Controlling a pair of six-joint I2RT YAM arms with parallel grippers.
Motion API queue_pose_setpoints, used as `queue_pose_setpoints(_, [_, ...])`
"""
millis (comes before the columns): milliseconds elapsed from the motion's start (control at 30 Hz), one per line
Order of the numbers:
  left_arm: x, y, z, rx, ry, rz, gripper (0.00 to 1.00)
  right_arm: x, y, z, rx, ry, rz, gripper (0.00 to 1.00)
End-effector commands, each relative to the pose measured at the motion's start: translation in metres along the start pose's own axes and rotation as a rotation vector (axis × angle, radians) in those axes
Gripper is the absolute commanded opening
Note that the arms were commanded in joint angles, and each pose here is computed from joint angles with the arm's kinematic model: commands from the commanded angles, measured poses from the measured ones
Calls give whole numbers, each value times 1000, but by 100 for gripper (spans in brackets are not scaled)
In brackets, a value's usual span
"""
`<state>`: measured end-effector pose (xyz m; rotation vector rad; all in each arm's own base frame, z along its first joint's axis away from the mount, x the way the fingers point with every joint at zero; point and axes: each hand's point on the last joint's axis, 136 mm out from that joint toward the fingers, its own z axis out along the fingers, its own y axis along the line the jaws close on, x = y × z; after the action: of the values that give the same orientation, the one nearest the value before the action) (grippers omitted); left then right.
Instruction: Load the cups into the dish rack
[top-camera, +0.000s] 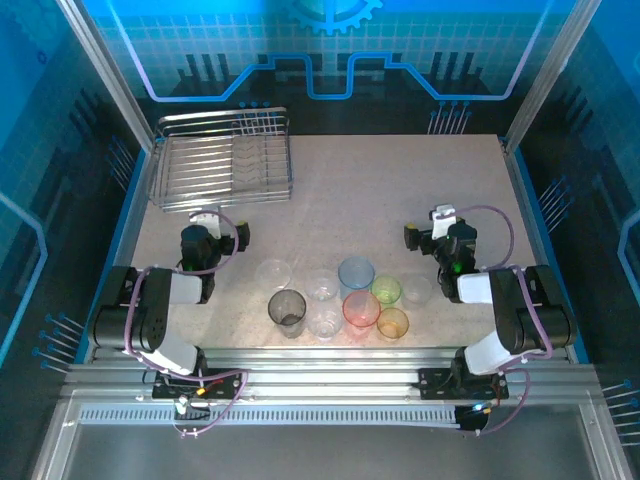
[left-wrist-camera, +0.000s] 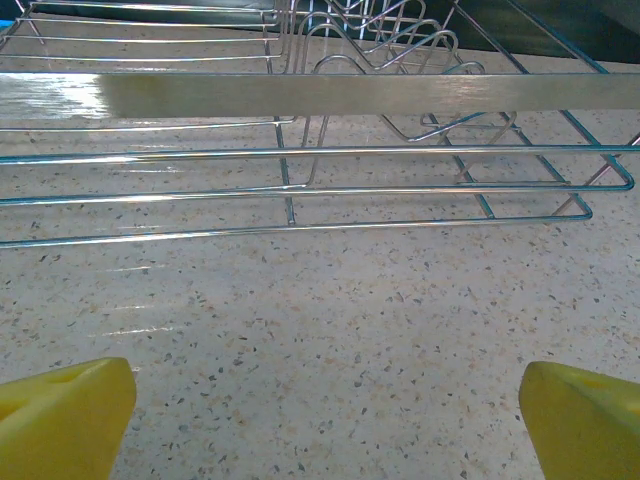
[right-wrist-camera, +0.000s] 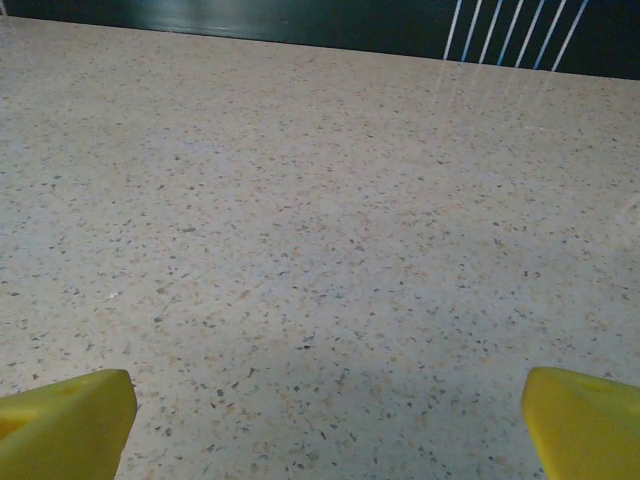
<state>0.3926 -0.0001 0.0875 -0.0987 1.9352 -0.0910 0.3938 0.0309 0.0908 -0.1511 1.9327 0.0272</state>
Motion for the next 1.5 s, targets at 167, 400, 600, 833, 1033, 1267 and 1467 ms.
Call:
queue_pose_setpoints(167, [-9,-5,3,18,-21,18,99,-9,2,3,-19,-25,-13,100])
queue_pose_setpoints(400, [-9,-5,3,19,-20,19,99,-9,0,2,-17,-24,-5,100])
queue_pose_setpoints(600, [-9,-5,3,19,-20,20,99,-9,-1,2,-25,-27,4,100])
queue_pose_setpoints(833, [-9,-5,3,19,-17,19,99,-9,-1,1,-36,-32,10,100])
queue_pose_setpoints(1033, [-34,-22,-11,-18,-26,116,99,-52,-15,-28,160,-45,-23,100])
queue_pose_setpoints(1267, [-114,3,-74,-237,-158,-37,99,-138,-7,-65,91,-5,308,100])
queue_pose_setpoints(1467, [-149,10,-123,-292,-124,-56,99,-180,41,-49,-117,175,490,93])
